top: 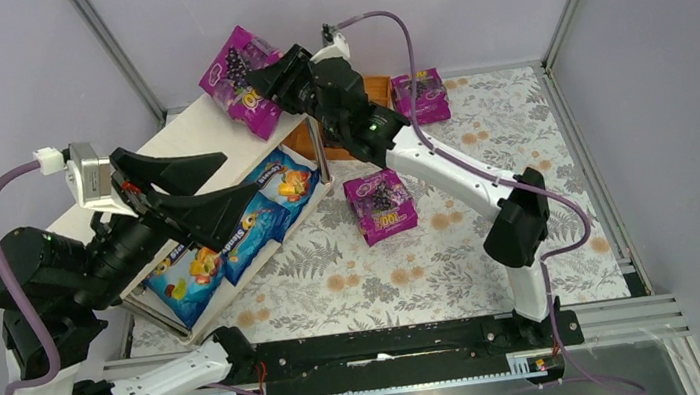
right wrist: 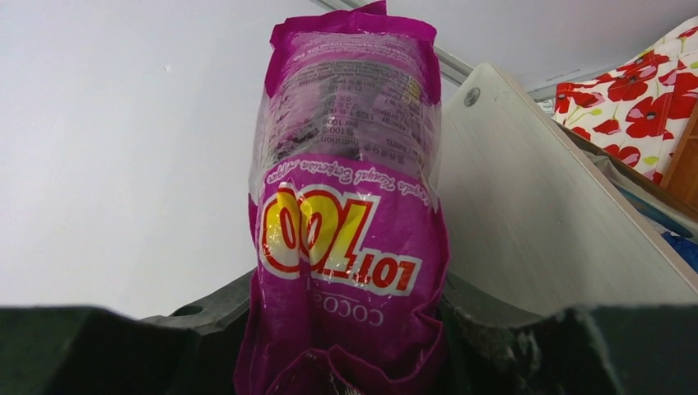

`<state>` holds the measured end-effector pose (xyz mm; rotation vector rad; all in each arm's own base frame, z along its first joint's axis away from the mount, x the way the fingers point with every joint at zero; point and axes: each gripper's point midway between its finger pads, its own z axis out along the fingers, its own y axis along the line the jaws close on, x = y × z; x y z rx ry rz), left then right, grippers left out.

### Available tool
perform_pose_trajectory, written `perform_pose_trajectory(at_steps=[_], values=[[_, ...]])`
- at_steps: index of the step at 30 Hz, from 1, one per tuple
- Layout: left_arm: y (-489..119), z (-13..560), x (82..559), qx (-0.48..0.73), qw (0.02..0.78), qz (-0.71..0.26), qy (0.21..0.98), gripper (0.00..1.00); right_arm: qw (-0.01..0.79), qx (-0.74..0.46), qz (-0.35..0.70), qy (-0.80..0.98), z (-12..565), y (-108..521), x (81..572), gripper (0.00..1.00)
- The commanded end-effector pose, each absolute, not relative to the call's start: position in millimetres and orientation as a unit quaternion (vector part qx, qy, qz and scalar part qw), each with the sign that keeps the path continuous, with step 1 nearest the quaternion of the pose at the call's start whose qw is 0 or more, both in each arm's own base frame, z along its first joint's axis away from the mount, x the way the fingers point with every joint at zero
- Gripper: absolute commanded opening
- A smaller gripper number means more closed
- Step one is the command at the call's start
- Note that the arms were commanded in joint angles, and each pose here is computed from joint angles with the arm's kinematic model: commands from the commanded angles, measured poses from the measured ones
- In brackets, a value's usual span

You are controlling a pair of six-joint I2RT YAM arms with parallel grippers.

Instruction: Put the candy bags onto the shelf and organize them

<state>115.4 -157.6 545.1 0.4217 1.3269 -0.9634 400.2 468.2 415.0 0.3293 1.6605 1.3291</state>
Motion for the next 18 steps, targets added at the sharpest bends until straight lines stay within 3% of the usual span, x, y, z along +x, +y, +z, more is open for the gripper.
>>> perform_pose_trajectory(at_steps=[1,10,18], values=[[-151.1,555.7,115.1,0.183,0.678,-0.42,0.575,0.82,0.49,0.139,0.576,0.64,459.8,474.1,400.2,0.42],[-153.2,549.7,121.0,0.182,0.679,-0.408,0.583,0.83,0.477,0.114,0.573,0.657,450.9,477.2,391.8,0.53],[-161.1,547.6,124.7,0.188,0.674,-0.409,0.585,0.83,0.432,0.073,0.622,0.648,459.7,490.3,369.2,0.51]])
